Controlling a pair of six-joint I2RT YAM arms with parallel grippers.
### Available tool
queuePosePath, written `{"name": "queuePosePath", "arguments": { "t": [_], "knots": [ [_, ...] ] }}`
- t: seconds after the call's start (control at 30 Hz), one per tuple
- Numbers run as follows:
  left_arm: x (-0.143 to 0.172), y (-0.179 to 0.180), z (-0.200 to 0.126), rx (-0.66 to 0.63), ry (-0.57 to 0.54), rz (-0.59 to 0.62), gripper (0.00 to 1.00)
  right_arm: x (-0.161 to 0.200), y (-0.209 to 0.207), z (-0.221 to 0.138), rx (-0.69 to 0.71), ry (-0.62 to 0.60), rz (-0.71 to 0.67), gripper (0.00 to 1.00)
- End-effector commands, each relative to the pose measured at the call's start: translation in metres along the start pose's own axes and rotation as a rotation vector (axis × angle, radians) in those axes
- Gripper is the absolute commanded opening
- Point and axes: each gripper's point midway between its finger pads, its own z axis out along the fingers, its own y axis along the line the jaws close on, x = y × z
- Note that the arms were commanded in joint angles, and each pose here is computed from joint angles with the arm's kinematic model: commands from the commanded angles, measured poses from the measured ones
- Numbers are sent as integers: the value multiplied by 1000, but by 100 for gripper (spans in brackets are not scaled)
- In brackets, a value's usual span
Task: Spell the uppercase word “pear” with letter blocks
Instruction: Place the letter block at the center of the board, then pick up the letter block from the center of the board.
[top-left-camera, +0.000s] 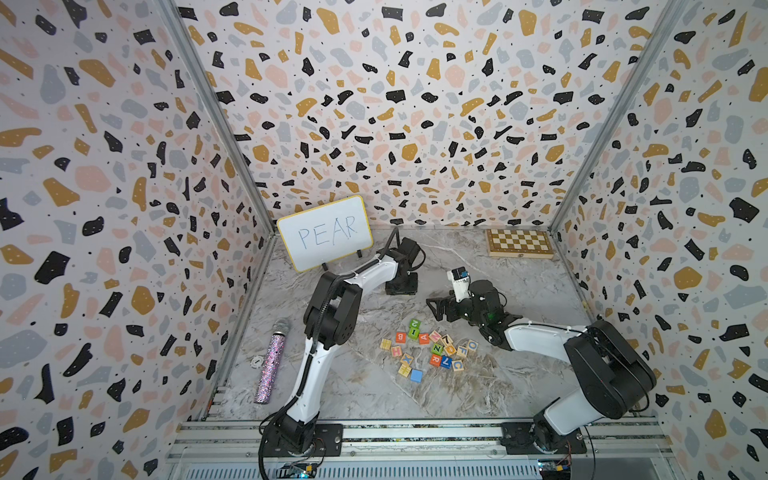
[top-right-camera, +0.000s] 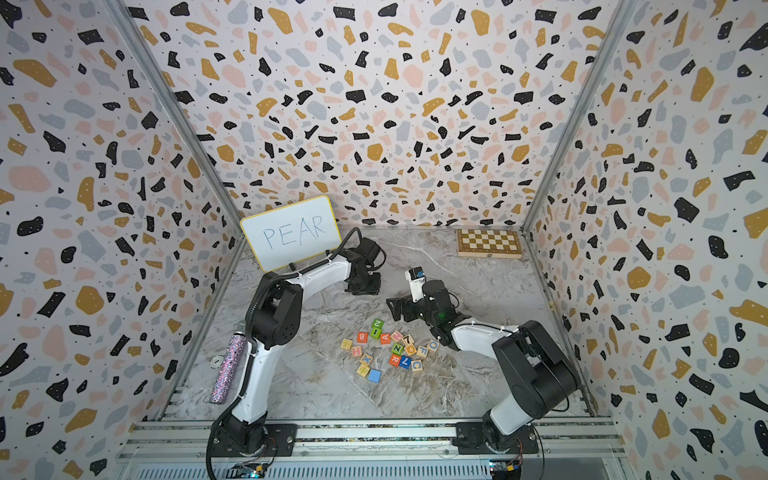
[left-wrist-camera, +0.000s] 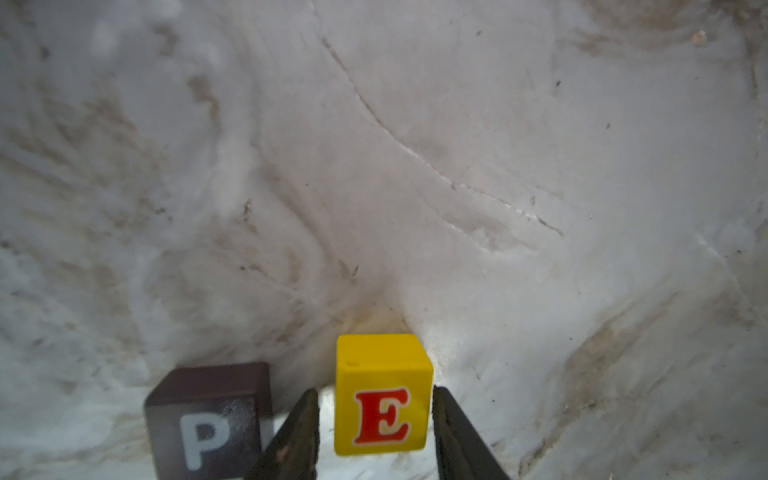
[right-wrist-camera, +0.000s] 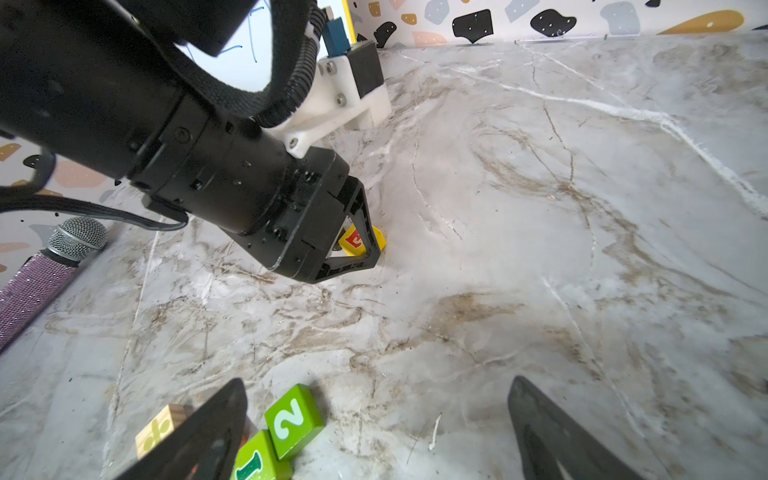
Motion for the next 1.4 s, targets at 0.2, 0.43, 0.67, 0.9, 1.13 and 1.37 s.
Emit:
{"name": "queuePosePath", "arguments": {
  "t": [0.2, 0.43, 0.67, 0.9, 1.13, 1.37],
  "knots": [
    [-21, -15, -50, 67, -103, 14, 44, -2, 0, 1, 11, -2, -20, 98],
    [-27, -19, -79, 85, -162, 27, 44, -9, 4, -6, 2, -36, -32, 98],
    [-32, -19, -103, 106, -236, 40, 43, -13, 7, -11, -5, -50, -41, 98],
    [-28, -22, -128, 147, -304, 79, 43, -21, 23, -20, -28, -58, -62, 98],
    [-17, -21, -155, 191, -405, 150, 45, -10, 34, -28, -61, -9, -44, 98],
    [16, -14, -188, 273, -582, 256, 60, 12, 61, -39, -137, 102, -110, 98]
  ]
}}
